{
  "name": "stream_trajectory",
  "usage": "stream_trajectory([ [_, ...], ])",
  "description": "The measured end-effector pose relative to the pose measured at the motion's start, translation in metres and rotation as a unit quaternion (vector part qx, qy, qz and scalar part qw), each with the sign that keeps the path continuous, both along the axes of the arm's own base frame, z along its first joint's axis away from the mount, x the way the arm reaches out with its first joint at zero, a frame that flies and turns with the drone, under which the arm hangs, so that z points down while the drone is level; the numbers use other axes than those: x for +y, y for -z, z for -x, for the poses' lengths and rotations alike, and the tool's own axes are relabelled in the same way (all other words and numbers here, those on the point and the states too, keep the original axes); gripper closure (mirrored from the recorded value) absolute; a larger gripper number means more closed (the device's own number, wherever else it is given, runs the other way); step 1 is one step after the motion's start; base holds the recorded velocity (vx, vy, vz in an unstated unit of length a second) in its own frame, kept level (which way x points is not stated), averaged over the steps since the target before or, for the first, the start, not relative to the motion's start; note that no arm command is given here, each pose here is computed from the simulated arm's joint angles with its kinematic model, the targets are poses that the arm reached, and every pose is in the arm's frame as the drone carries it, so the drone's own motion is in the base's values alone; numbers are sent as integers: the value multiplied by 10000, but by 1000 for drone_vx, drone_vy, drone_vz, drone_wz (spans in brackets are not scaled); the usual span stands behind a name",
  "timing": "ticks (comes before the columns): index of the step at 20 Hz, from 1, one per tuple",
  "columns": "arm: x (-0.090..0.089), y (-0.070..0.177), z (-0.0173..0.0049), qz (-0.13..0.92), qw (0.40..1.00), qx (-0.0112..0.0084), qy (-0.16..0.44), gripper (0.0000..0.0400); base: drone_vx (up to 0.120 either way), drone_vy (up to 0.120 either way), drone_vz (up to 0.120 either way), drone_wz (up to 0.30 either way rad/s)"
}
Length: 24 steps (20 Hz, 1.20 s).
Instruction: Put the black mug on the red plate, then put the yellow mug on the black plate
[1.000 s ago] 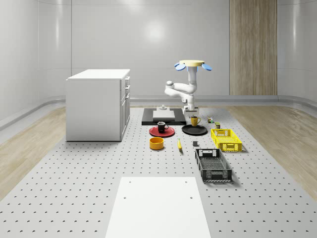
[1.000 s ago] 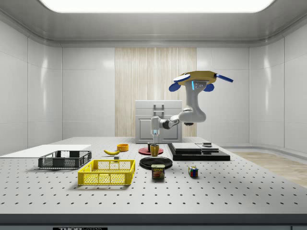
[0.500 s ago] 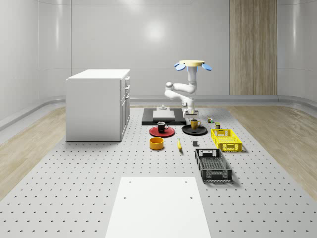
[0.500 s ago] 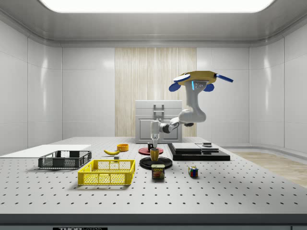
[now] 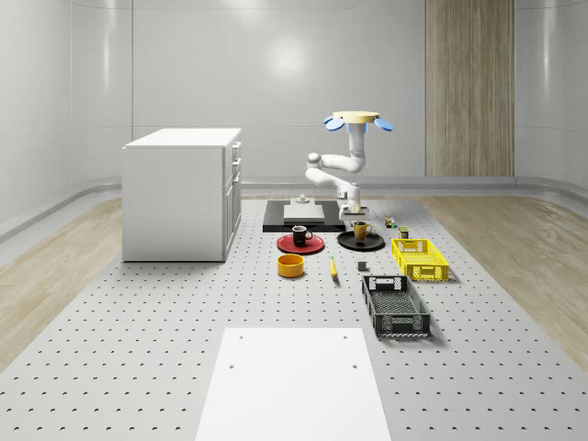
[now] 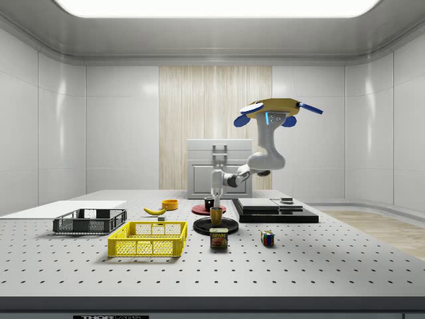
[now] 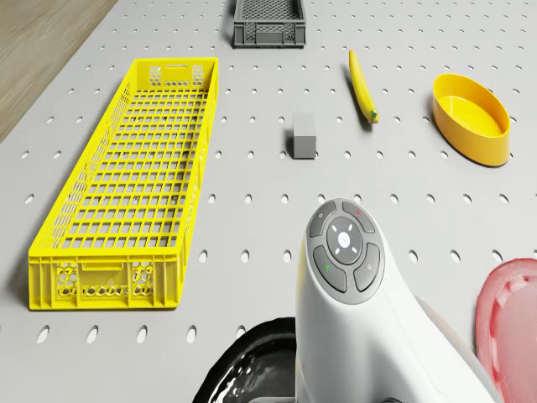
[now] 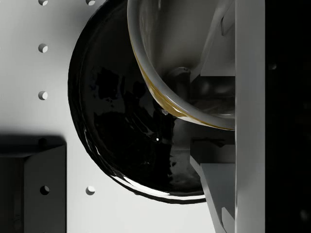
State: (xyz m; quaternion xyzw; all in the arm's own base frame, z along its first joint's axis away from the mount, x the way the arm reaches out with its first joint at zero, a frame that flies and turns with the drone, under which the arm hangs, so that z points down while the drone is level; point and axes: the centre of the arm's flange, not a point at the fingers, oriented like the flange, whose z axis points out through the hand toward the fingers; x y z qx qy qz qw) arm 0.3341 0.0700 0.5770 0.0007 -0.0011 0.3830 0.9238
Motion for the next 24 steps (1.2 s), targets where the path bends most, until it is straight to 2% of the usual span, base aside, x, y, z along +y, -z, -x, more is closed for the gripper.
stream_trajectory([
  [4,0,1,32,0,10000,0,0,290,0,0,0,0],
  [5,0,1,37,0,10000,0,0,267,0,0,0,0],
  [6,0,2,40,0,10000,0,0,208,0,0,0,0],
  [8,0,2,45,1,10000,0,0,126,0,0,0,0],
  [10,0,14,48,1,10000,0,0,77,0,0,0,0],
  [12,0,60,50,1,10000,1,0,46,0,0,0,0],
  [17,0,250,52,1,10000,1,0,13,0,0,0,0],
  [24,1,532,53,0,10000,2,0,3,0,0,0,0],
])
